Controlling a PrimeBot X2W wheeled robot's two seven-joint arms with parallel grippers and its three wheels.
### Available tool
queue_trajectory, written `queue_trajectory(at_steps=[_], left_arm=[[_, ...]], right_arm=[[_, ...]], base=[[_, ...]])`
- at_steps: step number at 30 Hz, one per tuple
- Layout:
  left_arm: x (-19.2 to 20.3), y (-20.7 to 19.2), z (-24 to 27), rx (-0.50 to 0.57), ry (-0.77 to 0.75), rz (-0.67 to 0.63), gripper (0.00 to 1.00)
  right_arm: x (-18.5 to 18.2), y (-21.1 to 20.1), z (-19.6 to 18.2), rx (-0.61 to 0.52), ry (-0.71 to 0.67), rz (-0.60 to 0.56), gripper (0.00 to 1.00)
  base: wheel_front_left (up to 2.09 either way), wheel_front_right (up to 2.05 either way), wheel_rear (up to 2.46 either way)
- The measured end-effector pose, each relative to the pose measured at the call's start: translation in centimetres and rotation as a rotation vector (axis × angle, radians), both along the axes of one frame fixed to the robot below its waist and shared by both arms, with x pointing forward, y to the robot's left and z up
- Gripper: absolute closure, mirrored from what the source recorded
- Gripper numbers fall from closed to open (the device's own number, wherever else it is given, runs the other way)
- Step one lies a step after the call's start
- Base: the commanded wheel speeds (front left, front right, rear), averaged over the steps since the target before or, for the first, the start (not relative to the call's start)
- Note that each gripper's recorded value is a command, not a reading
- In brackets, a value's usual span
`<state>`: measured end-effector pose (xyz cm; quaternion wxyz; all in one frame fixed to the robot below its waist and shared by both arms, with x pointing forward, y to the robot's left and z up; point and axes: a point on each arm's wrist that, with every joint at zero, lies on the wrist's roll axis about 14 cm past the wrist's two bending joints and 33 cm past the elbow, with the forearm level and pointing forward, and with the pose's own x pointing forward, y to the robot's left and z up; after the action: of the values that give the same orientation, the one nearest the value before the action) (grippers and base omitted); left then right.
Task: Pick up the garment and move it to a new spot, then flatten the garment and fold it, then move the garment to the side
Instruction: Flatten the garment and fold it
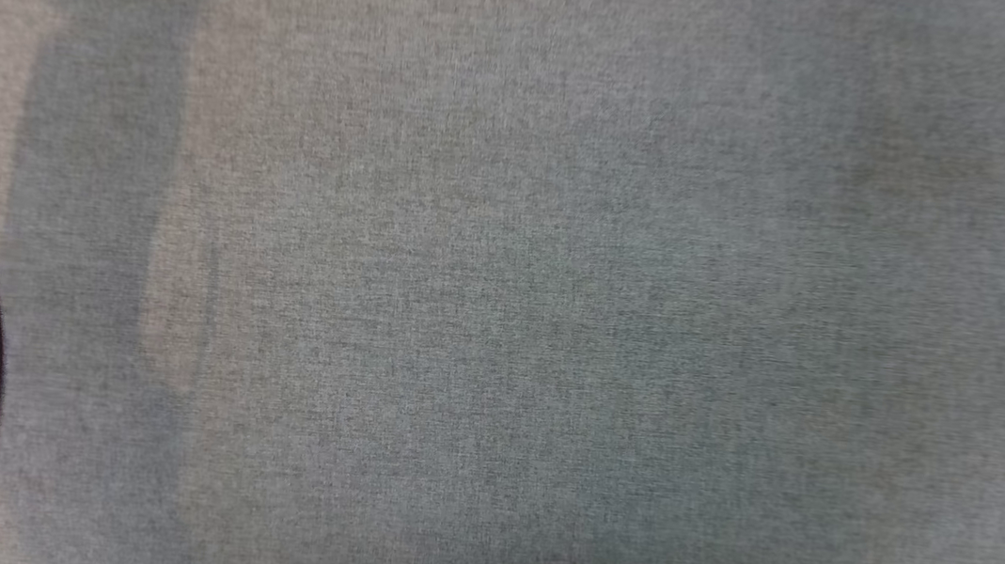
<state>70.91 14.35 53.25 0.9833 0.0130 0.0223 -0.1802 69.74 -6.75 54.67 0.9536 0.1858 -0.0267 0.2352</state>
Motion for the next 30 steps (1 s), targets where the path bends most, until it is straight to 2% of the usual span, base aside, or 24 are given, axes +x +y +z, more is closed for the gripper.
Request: queue_trajectory(at_steps=[2, 3, 10, 13, 21, 26, 29, 30], left_arm=[[-1.7, -0.4, -2.3, -0.026, 0.067, -0.016, 1.0], [-3.4, -0.4, -4.0, -0.081, 0.13, -0.018, 1.0], [-10.2, 0.6, -6.9, -0.146, 0.253, -0.03, 1.0], [-12.8, 0.3, -6.7, -0.149, 0.251, -0.043, 1.0], [-20.1, -0.1, -6.0, -0.208, 0.227, -0.021, 1.0], [-24.8, -0.6, -5.9, -0.255, 0.234, 0.016, 1.0], [-27.2, -1.1, -5.4, -0.275, 0.224, 0.018, 1.0], [-27.9, -1.2, -5.1, -0.286, 0.219, 0.017, 1.0]], right_arm=[[-1.5, -0.4, -2.9, -0.026, 0.075, 0.006, 1.0], [-3.3, -0.4, -4.8, -0.033, 0.134, 0.022, 1.0], [-10.4, 0.7, -7.3, -0.063, 0.246, 0.114, 1.0], [-13.0, 0.5, -7.6, -0.094, 0.266, 0.142, 1.0], [-19.4, -0.1, -6.7, -0.08, 0.28, 0.165, 1.0], [-22.7, -1.1, -4.6, -0.016, 0.231, 0.133, 1.0], [-25.3, -2.0, -4.7, -0.006, 0.219, 0.12, 1.0], [-26.2, -2.1, -4.7, -0.033, 0.204, 0.126, 1.0]], base=[[0.0, 0.0, 0.0], [0.0, 0.0, 0.0], [0.0, 0.0, 0.0], [0.0, 0.0, 0.0], [0.0, 0.0, 0.0], [0.0, 0.0, 0.0], [0.0, 0.0, 0.0], [0.0, 0.0, 0.0]])
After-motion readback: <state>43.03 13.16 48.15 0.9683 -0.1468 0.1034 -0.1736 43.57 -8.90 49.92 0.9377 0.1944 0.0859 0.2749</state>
